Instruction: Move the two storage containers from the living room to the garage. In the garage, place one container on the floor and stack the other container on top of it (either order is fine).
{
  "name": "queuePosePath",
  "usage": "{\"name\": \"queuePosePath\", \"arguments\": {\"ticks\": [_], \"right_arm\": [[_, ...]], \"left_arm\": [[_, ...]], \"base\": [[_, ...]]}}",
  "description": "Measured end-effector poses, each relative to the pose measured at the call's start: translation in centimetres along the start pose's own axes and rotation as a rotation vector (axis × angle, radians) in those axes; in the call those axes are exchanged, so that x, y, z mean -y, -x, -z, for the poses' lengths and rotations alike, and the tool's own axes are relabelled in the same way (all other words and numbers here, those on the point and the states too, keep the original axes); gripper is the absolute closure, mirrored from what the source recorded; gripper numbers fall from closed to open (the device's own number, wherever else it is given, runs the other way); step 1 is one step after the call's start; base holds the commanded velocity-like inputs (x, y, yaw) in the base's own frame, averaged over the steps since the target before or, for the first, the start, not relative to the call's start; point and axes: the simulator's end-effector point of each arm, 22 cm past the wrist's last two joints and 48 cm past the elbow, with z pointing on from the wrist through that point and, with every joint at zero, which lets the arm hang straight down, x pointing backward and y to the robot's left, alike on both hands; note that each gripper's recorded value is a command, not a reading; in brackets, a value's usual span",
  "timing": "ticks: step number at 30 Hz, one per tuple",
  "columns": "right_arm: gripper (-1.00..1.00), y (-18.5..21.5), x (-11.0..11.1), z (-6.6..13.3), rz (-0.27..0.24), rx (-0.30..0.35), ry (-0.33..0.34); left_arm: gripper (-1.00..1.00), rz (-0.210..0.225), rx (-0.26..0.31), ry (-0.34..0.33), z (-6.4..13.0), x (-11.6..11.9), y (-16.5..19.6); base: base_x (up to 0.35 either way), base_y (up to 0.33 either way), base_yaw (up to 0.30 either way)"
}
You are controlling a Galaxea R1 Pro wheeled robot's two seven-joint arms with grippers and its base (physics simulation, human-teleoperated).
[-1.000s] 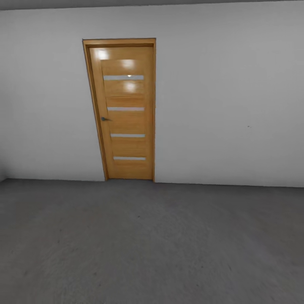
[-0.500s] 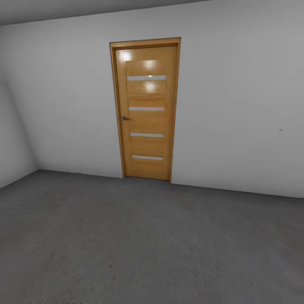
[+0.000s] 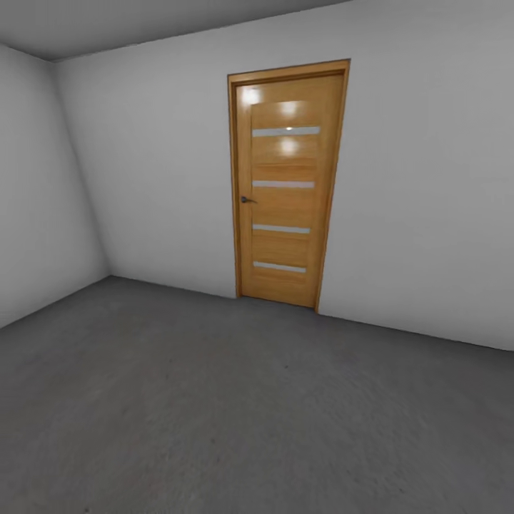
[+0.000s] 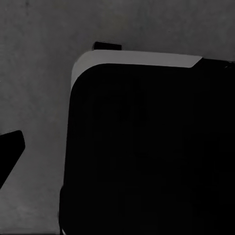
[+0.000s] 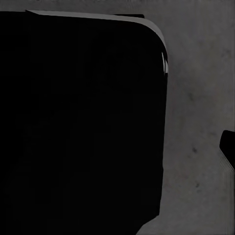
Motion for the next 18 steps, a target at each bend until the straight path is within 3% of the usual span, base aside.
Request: {"name": "queuePosePath", "arguments": {"ticks": [3, 18], "right_arm": [[-1.00, 0.0, 0.0, 0.0, 0.000, -0.001, 0.000], [-1.00, 0.0, 1.3, 0.0, 0.009, -0.001, -0.014]], "left_arm": [[-1.00, 0.001, -0.001, -0.001, 0.0, 0.1, -0.1], [-1.00, 0.005, -0.013, 0.004, 0.0, 0.0, -0.4]], "base": [[0.026, 0.000, 0.253], [0.312, 0.000, 0.007]]}}
